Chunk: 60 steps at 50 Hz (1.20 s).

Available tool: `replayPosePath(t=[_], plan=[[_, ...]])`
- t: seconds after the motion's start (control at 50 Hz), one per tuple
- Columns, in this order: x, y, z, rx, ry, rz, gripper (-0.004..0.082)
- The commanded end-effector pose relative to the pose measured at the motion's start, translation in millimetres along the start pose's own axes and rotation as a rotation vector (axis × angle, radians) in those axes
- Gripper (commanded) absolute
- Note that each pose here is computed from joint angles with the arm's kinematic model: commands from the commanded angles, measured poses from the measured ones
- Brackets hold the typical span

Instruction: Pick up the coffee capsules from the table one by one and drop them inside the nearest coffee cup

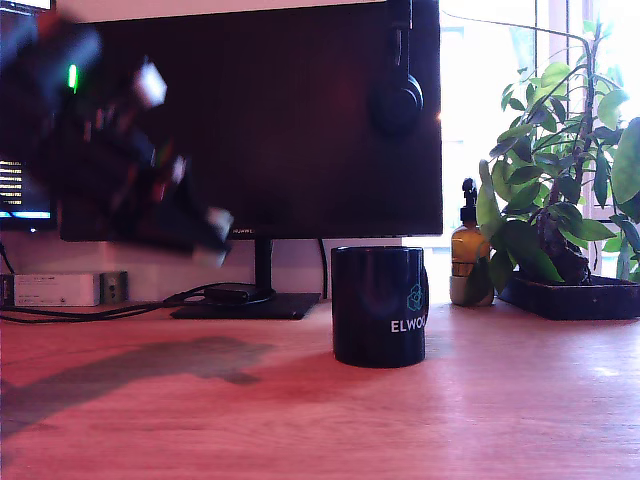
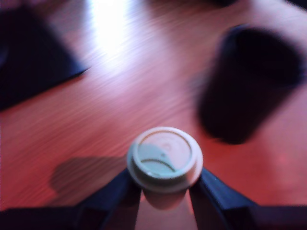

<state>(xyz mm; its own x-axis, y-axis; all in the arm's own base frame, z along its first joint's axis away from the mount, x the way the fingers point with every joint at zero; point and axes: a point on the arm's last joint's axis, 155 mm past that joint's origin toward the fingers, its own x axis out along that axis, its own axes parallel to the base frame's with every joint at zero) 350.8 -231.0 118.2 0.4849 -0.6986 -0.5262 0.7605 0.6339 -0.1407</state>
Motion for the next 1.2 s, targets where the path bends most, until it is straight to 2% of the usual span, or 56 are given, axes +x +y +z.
replayPosePath(t=[0.0,0.3,0.56,0.78,0.96,1.14,1.16,1.18], plan=[[-2.0,-7.2,-3.7,0.014,0.016,-0.002,0.0128],[-8.5,-46.0,-5.1,0.064,0.067,-0.024,0.0131],[-6.0,-68.0,-9.3,0.093,0.092,-0.058,0.0130],[-5.6,-67.9,-8.6,0.099,0.089,-0.053,0.0130],[-5.5,-55.1,-6.7,0.104,0.092,0.018,0.0130],[-5.3,-59.0,8.2,0.125,0.068,0.025,0.0130],[-5.2,-59.8,10.4,0.099,0.066,0.027,0.0130],[-5.3,-60.7,12.7,0.102,0.063,0.027,0.0130]])
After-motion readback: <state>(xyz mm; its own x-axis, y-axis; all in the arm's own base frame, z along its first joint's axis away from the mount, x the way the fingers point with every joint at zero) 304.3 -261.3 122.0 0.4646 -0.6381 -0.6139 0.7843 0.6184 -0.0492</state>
